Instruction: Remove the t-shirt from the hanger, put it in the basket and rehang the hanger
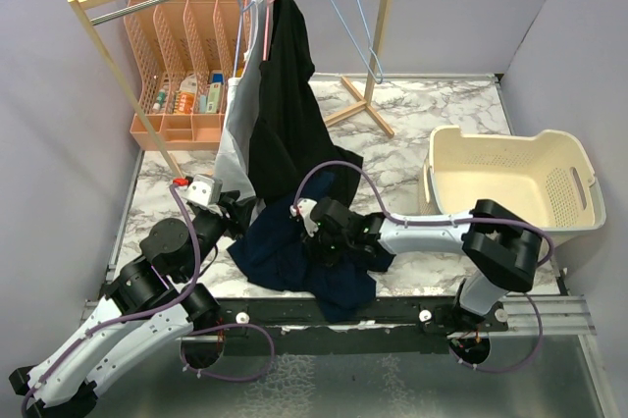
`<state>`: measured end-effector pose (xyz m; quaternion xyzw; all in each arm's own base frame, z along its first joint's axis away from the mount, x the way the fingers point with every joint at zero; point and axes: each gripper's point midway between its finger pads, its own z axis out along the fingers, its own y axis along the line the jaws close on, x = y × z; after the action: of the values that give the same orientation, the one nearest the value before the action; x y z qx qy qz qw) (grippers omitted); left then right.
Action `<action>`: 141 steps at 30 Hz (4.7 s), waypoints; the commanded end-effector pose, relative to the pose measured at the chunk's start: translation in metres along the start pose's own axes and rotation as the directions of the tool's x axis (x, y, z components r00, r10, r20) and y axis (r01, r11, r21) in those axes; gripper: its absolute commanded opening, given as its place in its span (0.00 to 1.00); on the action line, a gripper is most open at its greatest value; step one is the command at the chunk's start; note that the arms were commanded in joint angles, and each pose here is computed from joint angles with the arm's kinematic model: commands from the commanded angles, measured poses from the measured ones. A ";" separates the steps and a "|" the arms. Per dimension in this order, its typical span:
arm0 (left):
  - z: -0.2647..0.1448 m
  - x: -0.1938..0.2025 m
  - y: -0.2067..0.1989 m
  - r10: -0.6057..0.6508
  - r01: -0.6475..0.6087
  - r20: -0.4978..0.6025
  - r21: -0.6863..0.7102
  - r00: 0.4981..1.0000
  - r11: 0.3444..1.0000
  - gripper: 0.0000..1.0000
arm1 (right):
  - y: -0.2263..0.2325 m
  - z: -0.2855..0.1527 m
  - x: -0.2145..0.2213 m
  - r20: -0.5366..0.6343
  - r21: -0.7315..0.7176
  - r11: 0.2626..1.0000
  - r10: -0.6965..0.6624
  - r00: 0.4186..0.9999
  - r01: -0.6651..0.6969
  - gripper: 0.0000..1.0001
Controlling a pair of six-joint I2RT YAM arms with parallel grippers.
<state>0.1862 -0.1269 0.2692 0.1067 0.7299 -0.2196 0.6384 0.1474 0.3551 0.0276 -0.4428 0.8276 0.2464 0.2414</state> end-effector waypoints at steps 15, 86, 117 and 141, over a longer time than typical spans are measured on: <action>-0.005 -0.012 0.003 -0.017 0.017 0.029 -0.015 0.999 1.000 0.43 | -0.064 -0.212 -0.127 0.434 0.222 0.878 0.301 0.849 -0.425 0.01; -0.005 -0.012 -0.001 -0.021 0.021 0.025 0.007 0.999 1.000 0.60 | -0.058 -0.458 -0.214 0.812 -0.117 0.984 0.174 0.557 -0.137 0.01; -0.005 -0.012 0.000 -0.024 0.024 0.026 -0.004 0.999 1.000 0.59 | -0.020 -0.283 -0.378 0.723 0.228 0.931 0.035 0.690 -0.286 0.87; -0.004 -0.010 0.001 -0.016 0.016 0.018 -0.008 1.000 1.000 0.59 | -0.084 -0.291 -0.344 0.721 0.489 0.719 -0.014 0.693 -0.494 0.39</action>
<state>0.1857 -0.1263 0.2684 0.1025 0.7316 -0.2213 0.6366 0.3363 0.3830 0.4240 -0.1290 0.7756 0.1480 0.5999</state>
